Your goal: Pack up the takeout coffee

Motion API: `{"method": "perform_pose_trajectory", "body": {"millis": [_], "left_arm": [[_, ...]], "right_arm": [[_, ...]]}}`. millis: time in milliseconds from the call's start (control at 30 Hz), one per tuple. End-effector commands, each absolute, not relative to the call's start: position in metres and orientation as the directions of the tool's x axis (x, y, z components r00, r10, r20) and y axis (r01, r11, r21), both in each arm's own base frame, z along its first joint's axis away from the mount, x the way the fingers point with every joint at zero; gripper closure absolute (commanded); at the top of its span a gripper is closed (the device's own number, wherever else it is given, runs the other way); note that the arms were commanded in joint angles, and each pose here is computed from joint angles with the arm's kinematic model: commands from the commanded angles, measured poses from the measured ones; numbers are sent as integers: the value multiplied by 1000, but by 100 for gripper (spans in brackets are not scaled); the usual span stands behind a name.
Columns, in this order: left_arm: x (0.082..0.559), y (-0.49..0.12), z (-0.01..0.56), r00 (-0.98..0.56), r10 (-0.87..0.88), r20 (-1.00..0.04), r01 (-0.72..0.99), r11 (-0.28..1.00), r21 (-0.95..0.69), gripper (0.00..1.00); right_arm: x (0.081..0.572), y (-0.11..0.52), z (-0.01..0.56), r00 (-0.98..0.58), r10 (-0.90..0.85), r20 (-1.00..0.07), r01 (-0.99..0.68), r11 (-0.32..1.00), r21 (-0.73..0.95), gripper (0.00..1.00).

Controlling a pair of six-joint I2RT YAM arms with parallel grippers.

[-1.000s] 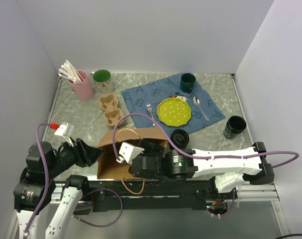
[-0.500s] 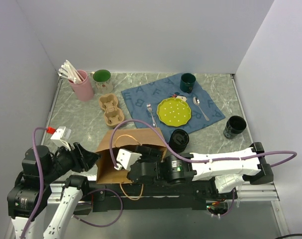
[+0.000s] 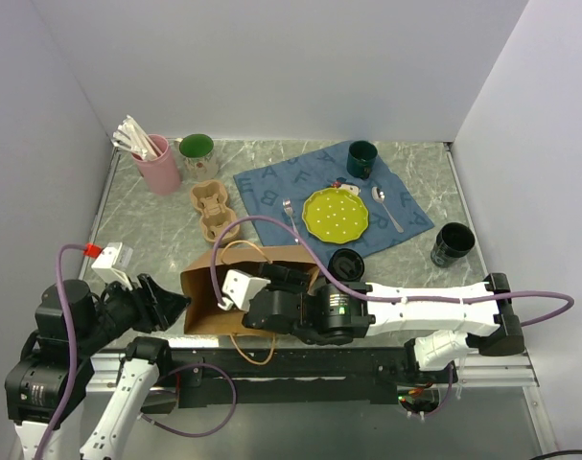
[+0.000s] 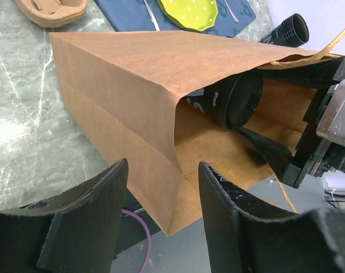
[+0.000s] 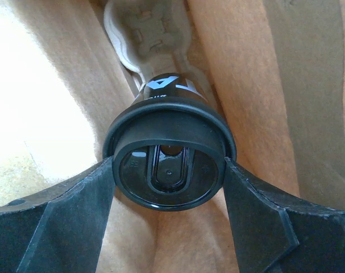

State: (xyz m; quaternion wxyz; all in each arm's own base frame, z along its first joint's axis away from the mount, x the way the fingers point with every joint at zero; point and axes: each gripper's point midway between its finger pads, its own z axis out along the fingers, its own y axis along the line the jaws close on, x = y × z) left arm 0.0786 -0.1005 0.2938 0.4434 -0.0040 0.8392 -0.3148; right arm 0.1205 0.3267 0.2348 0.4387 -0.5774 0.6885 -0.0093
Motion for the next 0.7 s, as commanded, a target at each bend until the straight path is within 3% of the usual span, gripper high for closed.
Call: {"method": "perform_pose_trajectory", "body": {"millis": [0, 233, 300, 333, 433, 600, 667], "left_arm": [[85, -100, 296, -572, -308, -760, 280, 798, -534, 42], [106, -102, 293, -553, -340, -761, 266, 793, -548, 48], [108, -102, 293, -548, -331, -768, 279, 794, -541, 55], [109, -102, 294, -544, -330, -772, 283, 794, -538, 67], [110, -104, 297, -542, -320, -777, 299, 791, -534, 86], [106, -116, 301, -546, -336, -767, 351, 739, -574, 99], [102, -120, 300, -554, -340, -760, 367, 720, -589, 99]], "right_arm": [[124, 334, 253, 79, -760, -645, -779, 357, -516, 52], [120, 335, 253, 115, -757, -644, -796, 318, -516, 52], [113, 338, 253, 145, -746, -650, -823, 273, -498, 52], [112, 339, 253, 175, -749, -640, -827, 241, -508, 53], [108, 341, 255, 244, -735, -633, -834, 174, -523, 53], [118, 346, 252, 363, -761, -538, -770, 81, -633, 54], [126, 349, 255, 393, -776, -493, -737, 54, -674, 55]]}}
